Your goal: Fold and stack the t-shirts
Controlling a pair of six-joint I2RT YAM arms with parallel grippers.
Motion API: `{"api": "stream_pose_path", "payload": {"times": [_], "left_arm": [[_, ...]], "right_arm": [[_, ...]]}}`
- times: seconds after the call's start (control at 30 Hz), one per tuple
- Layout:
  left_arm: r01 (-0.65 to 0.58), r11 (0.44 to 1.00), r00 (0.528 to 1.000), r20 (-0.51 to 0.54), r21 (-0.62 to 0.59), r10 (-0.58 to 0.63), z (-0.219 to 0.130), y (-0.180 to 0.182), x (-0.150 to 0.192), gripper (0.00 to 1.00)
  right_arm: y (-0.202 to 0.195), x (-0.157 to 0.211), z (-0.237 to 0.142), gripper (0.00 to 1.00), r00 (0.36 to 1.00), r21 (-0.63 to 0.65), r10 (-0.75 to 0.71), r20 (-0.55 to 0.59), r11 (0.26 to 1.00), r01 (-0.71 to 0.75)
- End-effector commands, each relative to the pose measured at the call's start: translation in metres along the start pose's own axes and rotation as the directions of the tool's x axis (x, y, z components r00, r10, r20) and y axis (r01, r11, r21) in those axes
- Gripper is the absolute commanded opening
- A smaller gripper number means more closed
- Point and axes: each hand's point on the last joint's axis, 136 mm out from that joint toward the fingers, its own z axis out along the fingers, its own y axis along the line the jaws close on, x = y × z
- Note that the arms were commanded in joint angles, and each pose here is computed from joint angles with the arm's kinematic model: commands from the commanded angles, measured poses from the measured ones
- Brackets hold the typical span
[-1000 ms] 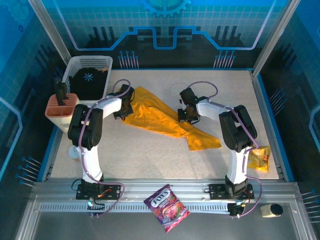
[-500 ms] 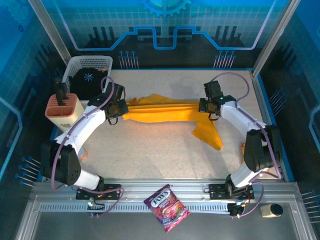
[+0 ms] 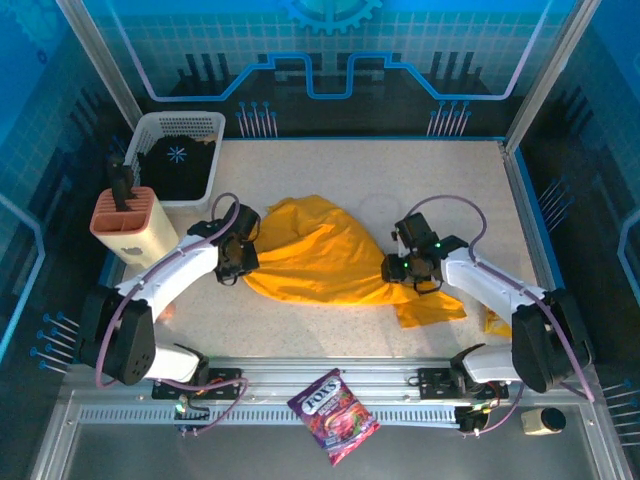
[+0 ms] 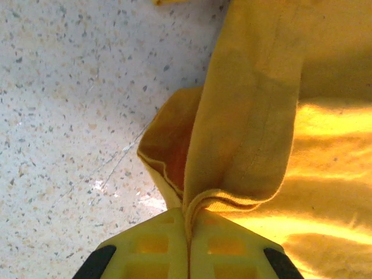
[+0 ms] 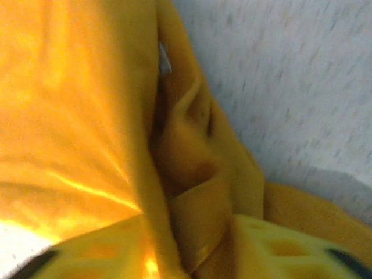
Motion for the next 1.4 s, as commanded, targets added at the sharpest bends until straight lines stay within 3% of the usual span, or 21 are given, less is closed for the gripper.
{"api": "stream_pose_path", "payload": {"times": [0.0, 0.13, 0.33, 0.43, 0.63, 0.93, 1.03, 1.13, 1.37], "left_arm": [[0.027, 0.999, 0.999, -0.025, -0.041, -0.028, 0.002, 0.013, 0.014, 0.0], [0.034, 0.998, 0.999, -0.008, -0.056, -0.035, 0.003, 0.013, 0.008, 0.0], [0.044, 0.995, 0.999, 0.025, -0.086, -0.042, 0.001, 0.018, 0.001, 0.0], [0.04, 0.993, 0.999, 0.024, -0.107, -0.038, 0.004, 0.022, 0.002, 0.0], [0.04, 0.993, 0.999, 0.017, -0.113, -0.039, 0.008, 0.022, 0.003, 0.0], [0.039, 0.993, 0.999, 0.01, -0.109, -0.038, 0.013, 0.019, 0.002, 0.0], [0.038, 0.994, 0.999, 0.008, -0.099, -0.038, 0.015, 0.016, 0.002, 0.0], [0.039, 0.995, 0.999, 0.005, -0.097, -0.038, 0.015, 0.016, 0.002, 0.0], [0.035, 0.993, 0.999, 0.006, -0.115, -0.034, 0.017, 0.02, 0.004, 0.0]], "right_arm": [[-0.002, 0.012, -0.008, 0.74, 0.999, -0.006, 0.032, -0.026, 0.999, -0.032], [-0.01, -0.032, -0.026, 0.8, 0.996, -0.006, 0.056, 0.074, 0.998, -0.055], [-0.025, -0.096, -0.023, 0.56, 0.982, -0.014, 0.108, 0.153, 0.994, -0.108], [-0.026, -0.11, -0.002, 0.55, 0.986, -0.023, 0.118, 0.122, 0.993, -0.116], [0.0, -0.111, 0.043, 0.54, 0.989, -0.155, 0.149, 0.001, 0.977, -0.147], [0.032, -0.076, 0.066, 0.48, 0.987, -0.217, 0.131, -0.093, 0.965, -0.149], [0.032, -0.069, 0.073, 0.34, 0.984, -0.221, 0.138, -0.114, 0.962, -0.161], [0.025, -0.07, 0.072, 0.02, 0.983, -0.205, 0.152, -0.106, 0.964, -0.171], [-0.02, -0.107, 0.02, 0.0, 0.973, -0.11, 0.212, 0.097, 0.973, -0.201]]}}
